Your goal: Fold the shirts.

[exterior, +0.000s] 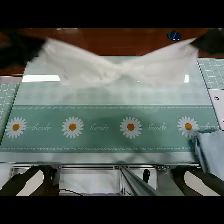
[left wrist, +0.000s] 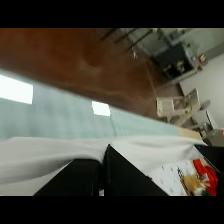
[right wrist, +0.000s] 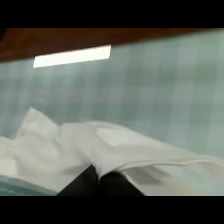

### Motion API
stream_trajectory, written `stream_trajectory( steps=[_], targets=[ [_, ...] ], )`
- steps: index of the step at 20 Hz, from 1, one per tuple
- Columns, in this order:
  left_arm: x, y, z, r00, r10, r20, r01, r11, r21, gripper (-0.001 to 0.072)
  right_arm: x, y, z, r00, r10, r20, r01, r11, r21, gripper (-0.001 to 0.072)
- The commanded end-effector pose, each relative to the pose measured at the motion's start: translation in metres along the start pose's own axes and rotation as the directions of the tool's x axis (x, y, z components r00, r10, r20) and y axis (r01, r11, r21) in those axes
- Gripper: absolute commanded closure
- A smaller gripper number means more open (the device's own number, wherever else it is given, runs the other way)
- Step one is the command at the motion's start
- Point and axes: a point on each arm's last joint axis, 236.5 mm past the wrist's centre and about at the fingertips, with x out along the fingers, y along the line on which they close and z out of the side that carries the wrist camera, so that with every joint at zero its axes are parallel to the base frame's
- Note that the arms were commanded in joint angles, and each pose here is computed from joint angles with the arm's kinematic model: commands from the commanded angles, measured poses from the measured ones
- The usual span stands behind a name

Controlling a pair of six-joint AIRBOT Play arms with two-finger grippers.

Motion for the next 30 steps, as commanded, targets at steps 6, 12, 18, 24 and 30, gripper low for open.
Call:
stream_trajectory(
  steps=[6, 12, 18, 24, 30],
  targets=[
    [-0.146, -0.134, 0.079, 0.913, 0.174, 0.368, -0.359, 0.771, 0.526, 0.0687, -0.224, 0.085, 0.011, 0.899, -0.168, 0.404, 0.27, 0.94, -0.21, 0.0694],
    [-0.23, -0.15, 0.063, 0.719, 0.353, 0.599, -0.688, 0.487, 0.538, 0.0687, -0.268, 0.072, -0.068, 0.9, -0.327, 0.289, 0.38, 0.913, -0.147, 0.0693],
    [-0.177, -0.06, 0.044, 0.755, 0.511, 0.41, -0.654, 0.547, 0.523, 0.0687, -0.198, 0.018, -0.172, 0.925, -0.365, -0.102, 0.365, 0.931, -0.022, 0.0693],
    [-0.028, 0.13, -0.027, 0.774, 0.631, -0.052, -0.563, 0.724, 0.398, 0.0687, -0.054, -0.046, -0.213, 0.936, -0.24, -0.259, 0.27, 0.959, 0.09, 0.0694],
    [0.076, 0.227, -0.066, 0.792, 0.546, -0.275, -0.544, 0.834, 0.088, 0.0687, 0.082, -0.112, -0.209, 0.926, -0.14, -0.351, 0.226, 0.95, 0.217, 0.0693]
  ],
)
